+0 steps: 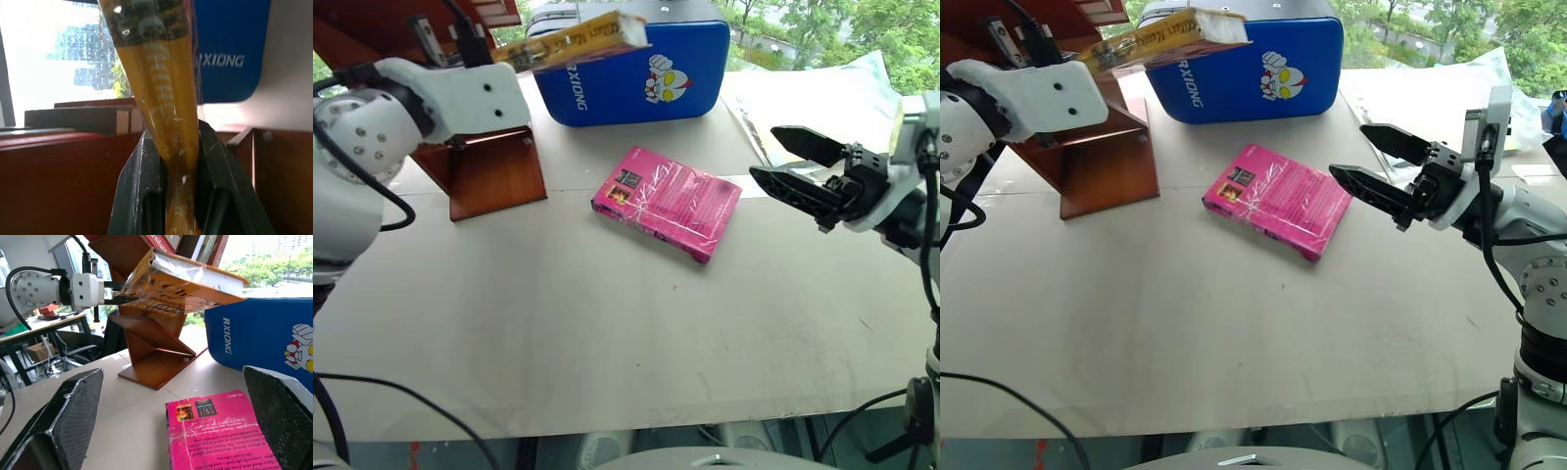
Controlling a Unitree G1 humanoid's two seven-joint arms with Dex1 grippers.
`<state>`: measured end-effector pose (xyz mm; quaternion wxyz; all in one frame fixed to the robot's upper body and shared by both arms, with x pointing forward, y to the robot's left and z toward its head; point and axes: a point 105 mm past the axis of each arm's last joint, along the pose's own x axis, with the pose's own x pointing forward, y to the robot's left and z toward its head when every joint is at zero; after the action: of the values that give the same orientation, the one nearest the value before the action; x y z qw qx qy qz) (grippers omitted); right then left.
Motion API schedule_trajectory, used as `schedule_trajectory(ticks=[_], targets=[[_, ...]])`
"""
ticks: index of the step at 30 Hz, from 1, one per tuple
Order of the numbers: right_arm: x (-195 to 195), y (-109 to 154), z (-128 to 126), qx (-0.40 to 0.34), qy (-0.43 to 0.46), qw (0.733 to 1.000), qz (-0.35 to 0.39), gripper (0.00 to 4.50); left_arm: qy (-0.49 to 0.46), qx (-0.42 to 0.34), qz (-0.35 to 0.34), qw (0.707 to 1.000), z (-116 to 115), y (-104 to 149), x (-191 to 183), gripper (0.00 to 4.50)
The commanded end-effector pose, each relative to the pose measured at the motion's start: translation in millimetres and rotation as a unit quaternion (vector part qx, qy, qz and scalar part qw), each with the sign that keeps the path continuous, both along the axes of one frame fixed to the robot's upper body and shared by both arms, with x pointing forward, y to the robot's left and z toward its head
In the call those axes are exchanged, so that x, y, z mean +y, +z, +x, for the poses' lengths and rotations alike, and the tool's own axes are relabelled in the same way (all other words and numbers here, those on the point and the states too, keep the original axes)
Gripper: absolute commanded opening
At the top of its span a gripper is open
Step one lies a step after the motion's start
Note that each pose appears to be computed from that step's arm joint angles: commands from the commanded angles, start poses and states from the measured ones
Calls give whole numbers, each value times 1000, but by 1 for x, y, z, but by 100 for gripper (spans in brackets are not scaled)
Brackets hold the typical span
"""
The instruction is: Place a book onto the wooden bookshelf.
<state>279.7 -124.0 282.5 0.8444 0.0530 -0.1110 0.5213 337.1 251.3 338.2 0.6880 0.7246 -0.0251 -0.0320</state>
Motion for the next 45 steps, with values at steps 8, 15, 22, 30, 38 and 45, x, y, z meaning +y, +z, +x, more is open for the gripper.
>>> schedule_trajectory(ticks=[8,15,22,30,38,45], targets=[[1,15,2,-47,-35,998,-13,450,90,-7,42,995,-9,17,61,16],[1,17,1,-51,-39,998,-16,450,133,54,29,989,-8,0,79,16],[1,17,1,-54,-42,998,-15,450,182,85,10,980,-14,-10,89,16],[1,12,1,-51,-52,997,-9,450,192,98,-35,976,-16,-17,89,242],[0,11,0,-51,-55,997,-9,450,203,97,-44,973,-17,-18,96,446],[0,10,1,-48,-54,997,-10,450,212,100,-54,971,-23,-20,101,446]])
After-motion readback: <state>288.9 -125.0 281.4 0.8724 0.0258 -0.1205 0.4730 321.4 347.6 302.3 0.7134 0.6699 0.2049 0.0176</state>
